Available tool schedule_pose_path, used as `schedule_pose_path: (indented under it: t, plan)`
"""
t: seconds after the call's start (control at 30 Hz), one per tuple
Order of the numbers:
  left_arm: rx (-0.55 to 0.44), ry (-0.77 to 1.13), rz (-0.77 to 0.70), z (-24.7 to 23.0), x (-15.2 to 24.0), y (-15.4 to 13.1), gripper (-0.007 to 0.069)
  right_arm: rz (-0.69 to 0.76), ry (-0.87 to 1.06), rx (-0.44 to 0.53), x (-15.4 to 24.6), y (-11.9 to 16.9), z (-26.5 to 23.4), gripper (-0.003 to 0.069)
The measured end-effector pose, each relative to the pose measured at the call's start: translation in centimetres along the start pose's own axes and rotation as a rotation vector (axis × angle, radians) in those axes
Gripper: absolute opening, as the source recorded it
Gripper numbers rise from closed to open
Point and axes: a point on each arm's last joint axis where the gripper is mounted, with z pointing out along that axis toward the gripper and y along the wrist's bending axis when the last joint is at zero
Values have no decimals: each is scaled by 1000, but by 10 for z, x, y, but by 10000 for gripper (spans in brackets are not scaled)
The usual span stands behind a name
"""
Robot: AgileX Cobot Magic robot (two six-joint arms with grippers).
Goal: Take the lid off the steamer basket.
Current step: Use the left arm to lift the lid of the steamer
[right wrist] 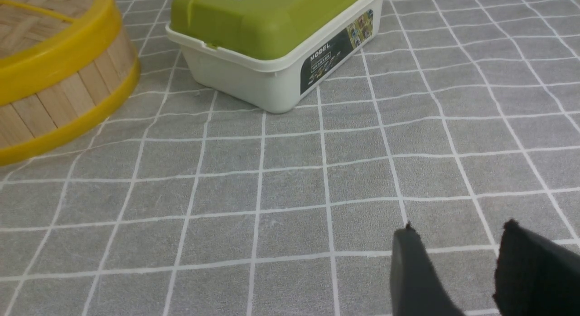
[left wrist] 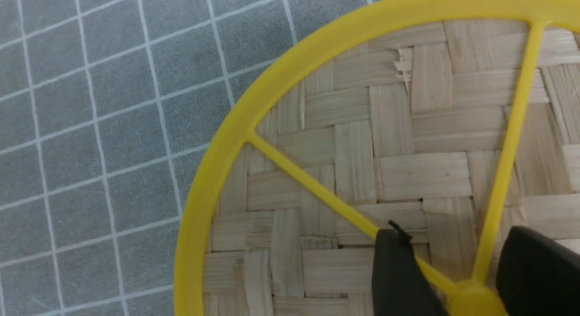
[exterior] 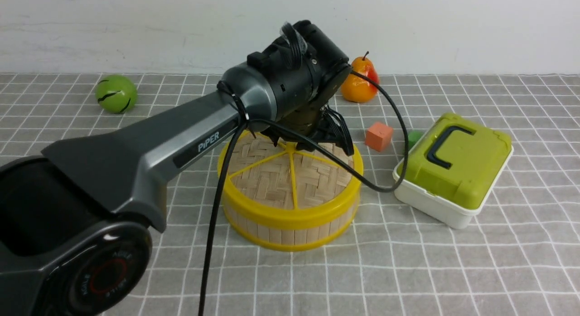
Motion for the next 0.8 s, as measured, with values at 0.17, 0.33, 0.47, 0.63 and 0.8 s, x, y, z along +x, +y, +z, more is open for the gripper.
schedule_pose_path:
  t: [0.17,0.33,0.47,0.63,0.8]
  plan:
    - [7,3,-6,1,0,-2,191,-1,0,0,0,0,0,241]
    - [0,19,-26,-5,-4,0,177,-1,0,0,0,0,0,241]
    - [-7,12,-48,-17,-11,4,230,-1,0,0,0,0,0,241]
    - [5,63,-47,-19,-8,4,270,-1,0,0,0,0,0,241]
    - [7,92,-37,-9,-3,0,262,-1,0,0,0,0,0,241]
